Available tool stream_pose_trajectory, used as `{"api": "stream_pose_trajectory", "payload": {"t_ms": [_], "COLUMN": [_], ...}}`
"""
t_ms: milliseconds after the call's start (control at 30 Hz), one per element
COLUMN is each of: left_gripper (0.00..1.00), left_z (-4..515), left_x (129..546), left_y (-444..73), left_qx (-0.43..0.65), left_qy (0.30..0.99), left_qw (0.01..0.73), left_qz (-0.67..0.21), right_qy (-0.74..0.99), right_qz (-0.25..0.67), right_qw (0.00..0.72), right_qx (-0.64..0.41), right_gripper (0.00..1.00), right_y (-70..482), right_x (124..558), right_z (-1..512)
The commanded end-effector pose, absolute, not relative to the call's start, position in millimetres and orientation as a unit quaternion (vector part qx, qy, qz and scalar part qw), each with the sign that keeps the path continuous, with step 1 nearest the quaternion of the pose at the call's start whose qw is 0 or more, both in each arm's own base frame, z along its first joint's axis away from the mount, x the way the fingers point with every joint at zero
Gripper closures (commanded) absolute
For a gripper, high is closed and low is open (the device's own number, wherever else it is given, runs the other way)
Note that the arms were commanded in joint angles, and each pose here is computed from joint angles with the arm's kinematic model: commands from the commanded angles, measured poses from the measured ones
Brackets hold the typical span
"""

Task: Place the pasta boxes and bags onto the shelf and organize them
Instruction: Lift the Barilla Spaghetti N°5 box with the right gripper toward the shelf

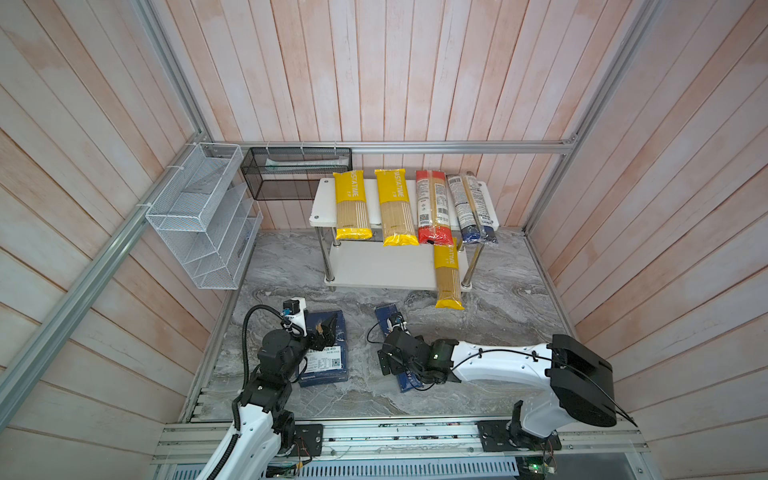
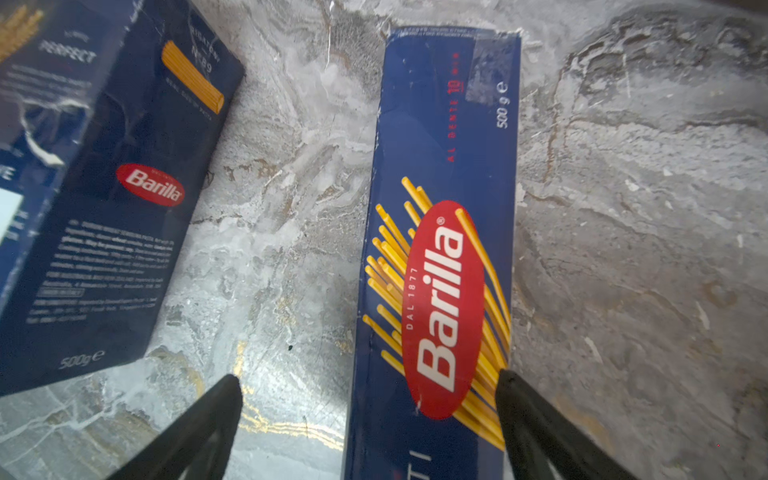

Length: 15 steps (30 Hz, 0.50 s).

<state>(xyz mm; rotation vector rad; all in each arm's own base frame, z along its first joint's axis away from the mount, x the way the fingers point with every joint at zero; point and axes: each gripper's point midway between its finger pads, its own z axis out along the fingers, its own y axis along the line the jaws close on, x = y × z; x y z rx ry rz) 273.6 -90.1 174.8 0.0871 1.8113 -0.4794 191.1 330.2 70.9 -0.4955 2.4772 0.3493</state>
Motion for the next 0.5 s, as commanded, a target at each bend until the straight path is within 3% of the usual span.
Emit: {"api": "stream_pose_trajectory", "payload": {"t_ms": [0, 467], "left_gripper": [0.00, 0.00], "left_z": [181.4, 182.3], "left_x": [275.4, 275.4], "left_y": [-88.5, -88.5], "left_qx": [0.039, 0.040], "left_qy": [0.773, 0.772], "left_qw": [0.601, 0.602], "left_qz": [-0.201, -0.201], "right_qy": [0.935, 0.944], "right_qz": [0.107, 0.045], "right_qw": [0.271, 0.247], "right_qx": [-0.204, -0.212], "right_gripper": [0.04, 0.03], "right_y": [326.8, 312.9], "right_x": [191.4, 198.1], "right_z": [60.2, 30.4]}}
